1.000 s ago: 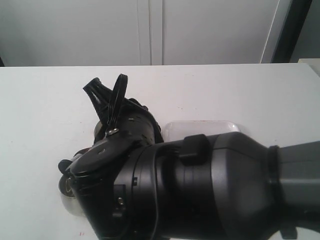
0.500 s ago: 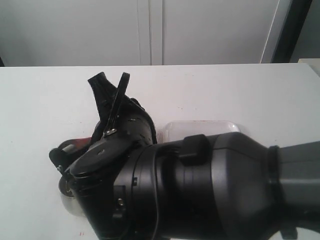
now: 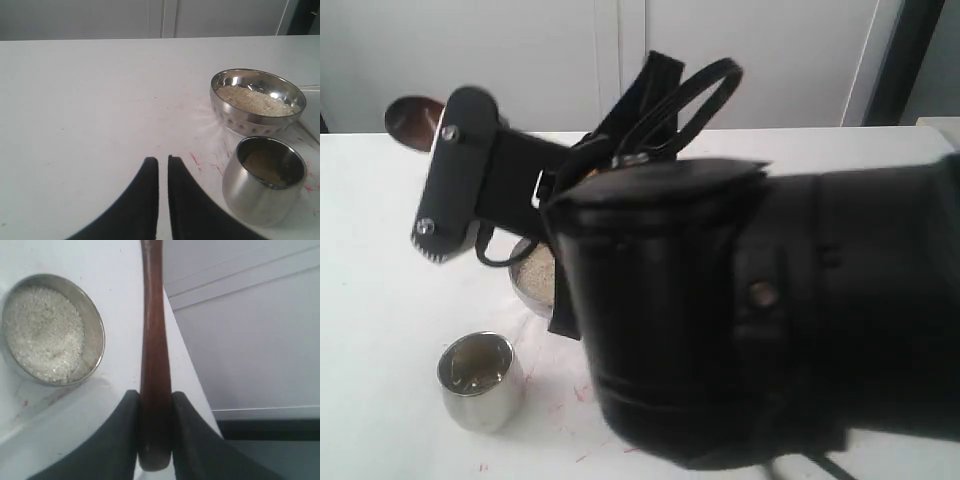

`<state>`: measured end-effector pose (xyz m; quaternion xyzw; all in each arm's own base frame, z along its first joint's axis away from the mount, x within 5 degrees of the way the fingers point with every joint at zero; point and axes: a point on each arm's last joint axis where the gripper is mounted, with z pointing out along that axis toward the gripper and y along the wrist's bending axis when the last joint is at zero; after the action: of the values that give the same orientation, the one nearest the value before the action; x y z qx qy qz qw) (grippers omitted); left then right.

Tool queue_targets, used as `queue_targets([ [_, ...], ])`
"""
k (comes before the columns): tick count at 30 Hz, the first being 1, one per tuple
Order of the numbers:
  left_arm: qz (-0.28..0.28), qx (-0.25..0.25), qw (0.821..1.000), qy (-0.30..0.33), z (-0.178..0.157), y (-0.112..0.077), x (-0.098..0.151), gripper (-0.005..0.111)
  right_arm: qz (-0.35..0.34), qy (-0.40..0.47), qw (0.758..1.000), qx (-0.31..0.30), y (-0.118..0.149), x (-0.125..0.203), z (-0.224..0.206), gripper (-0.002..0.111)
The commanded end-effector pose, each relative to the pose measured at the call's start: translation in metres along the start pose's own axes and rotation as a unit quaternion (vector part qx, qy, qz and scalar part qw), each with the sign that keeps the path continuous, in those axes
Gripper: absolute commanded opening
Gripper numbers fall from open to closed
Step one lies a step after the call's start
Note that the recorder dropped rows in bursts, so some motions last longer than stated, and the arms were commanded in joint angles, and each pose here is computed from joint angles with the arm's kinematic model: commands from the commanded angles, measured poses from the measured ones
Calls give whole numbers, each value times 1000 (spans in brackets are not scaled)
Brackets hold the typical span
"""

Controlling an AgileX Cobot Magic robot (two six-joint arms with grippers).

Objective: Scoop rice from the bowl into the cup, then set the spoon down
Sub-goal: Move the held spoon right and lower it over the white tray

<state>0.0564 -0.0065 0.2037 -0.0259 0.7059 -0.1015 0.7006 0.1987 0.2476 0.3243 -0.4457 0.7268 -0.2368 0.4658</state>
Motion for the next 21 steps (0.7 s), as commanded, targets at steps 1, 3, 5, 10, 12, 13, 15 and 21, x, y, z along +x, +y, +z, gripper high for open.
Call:
queue_targets([
  [1, -4, 0, 1000, -5, 0, 0, -3, 14, 125, -16, 992, -28, -25, 9, -26, 0],
  [3, -4, 0, 1000, -5, 0, 0, -3, 14, 183, -14, 982, -52, -41, 19, -40, 0],
  [5, -4, 0, 1000, -5, 0, 0, -3, 14, 241, 0, 968, -68, -59, 33, -51, 0],
  [10, -4, 0, 1000, -5, 0, 0, -3, 14, 353, 84, 927, -90, -86, 70, -64, 0],
  [12, -4, 0, 1000, -5, 0, 0, -3, 14, 361, 121, 918, -111, -84, 77, -63, 0],
  [13, -4, 0, 1000, -5, 0, 0, -3, 14, 362, 130, 915, -122, -83, 79, -63, 0],
  [15, -4, 0, 1000, -5, 0, 0, -3, 14, 370, 151, 902, -161, -79, 81, -62, 0],
  [21, -4, 0, 1000, -5, 0, 0, -3, 14, 366, 232, 869, -240, -67, 89, -45, 0],
])
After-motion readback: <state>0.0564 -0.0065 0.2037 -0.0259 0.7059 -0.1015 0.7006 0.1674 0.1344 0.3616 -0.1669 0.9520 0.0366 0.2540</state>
